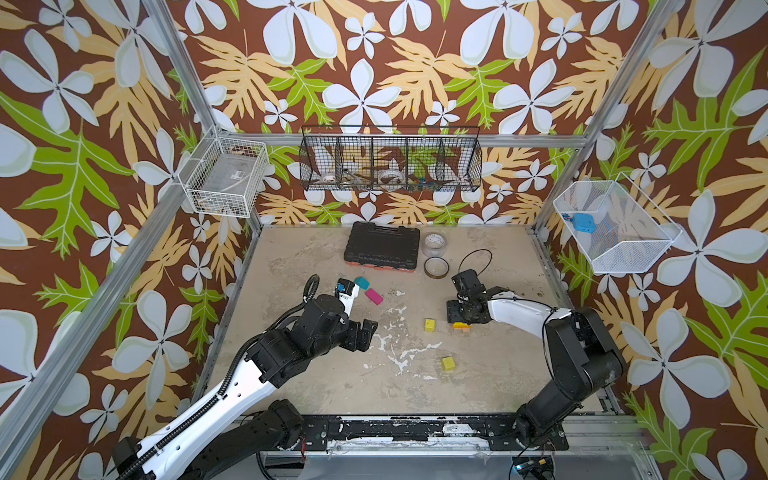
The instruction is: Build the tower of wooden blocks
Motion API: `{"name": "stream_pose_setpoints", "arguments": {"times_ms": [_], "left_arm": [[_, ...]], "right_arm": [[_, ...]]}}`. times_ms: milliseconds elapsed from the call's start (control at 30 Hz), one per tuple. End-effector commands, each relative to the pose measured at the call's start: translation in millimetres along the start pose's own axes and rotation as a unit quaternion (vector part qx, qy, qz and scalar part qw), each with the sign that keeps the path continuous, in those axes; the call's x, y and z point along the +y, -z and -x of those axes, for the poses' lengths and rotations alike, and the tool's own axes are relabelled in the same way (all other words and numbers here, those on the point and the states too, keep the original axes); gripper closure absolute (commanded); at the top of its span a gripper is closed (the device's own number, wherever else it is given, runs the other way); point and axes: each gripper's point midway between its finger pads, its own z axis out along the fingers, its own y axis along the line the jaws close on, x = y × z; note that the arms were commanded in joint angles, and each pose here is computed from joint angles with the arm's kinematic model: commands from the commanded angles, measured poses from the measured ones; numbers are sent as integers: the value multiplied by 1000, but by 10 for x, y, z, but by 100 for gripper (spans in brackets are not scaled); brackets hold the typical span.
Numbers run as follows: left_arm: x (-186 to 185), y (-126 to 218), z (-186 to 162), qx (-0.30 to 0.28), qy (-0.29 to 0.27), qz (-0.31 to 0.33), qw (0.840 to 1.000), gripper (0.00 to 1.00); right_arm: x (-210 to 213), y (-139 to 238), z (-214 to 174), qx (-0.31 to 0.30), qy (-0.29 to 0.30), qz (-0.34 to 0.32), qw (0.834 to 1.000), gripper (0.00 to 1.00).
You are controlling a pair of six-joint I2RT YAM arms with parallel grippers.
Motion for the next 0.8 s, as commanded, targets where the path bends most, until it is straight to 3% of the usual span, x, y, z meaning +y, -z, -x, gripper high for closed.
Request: {"name": "stream_pose_setpoints", "arguments": {"times_ms": [0,200,433,533,633,767], "left_arm": [[-21,7,73,-15,1,-4,1000,9],[-22,5,75,-15,1,-3,1000,9],[-74,-66,102,10,9,-2,1000,12],[-203,-116,177,20,49,-17,998,15],[-415,-331,174,1,63,-23,998,14],[-464,-848,-98,24,88,13,996,20]], "right_arm": [[-12,25,-8,0,2,-3,1000,25],[-17,169,51,-20,2,-5,1000,16],[-35,646,149,-78,-7,20,997,12],[-50,832,150,-104,-13,36,994,11],[-61,1014,116,-126,-17,55,990,11],[-111,1163,-6,-157,-29,76,984,12]]}}
